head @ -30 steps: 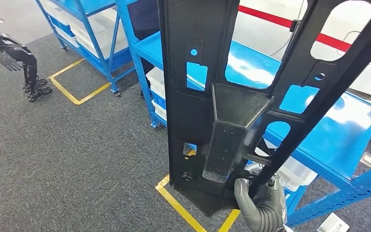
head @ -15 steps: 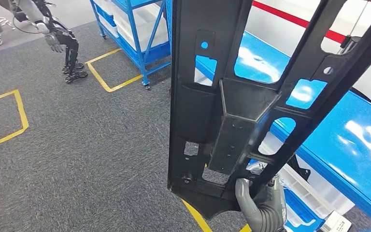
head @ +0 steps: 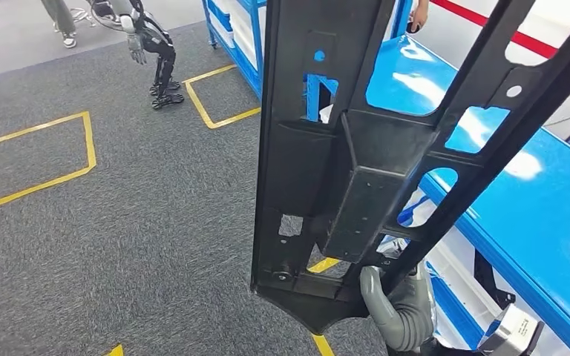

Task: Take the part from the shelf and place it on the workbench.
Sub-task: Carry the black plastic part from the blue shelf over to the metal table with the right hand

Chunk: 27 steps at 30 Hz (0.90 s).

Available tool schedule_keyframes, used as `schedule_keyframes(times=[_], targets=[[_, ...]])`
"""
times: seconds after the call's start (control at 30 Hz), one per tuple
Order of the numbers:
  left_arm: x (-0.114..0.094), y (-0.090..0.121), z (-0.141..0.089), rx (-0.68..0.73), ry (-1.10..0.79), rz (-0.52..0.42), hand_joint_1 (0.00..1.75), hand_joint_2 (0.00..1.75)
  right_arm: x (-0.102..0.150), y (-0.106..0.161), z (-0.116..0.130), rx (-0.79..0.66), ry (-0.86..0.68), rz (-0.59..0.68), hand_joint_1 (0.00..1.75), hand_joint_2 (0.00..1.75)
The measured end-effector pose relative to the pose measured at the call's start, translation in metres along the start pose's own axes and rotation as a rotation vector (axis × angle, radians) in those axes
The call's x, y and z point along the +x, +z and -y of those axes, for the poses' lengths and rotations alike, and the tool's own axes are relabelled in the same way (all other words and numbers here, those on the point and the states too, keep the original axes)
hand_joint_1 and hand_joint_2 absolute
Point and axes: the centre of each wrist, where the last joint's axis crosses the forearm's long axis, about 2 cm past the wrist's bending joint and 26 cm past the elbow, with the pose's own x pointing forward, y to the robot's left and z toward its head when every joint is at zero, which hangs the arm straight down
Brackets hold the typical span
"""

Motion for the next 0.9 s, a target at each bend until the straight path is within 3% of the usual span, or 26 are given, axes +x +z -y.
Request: schedule_keyframes(times=[0.9], targets=[[-0.007, -0.003, -0.019, -0.127, 0.032, -0.015, 0.00, 1.75, -0.020, -0.008, 0.006, 0.035, -0.062, -0.028, 1.75, 1.75]])
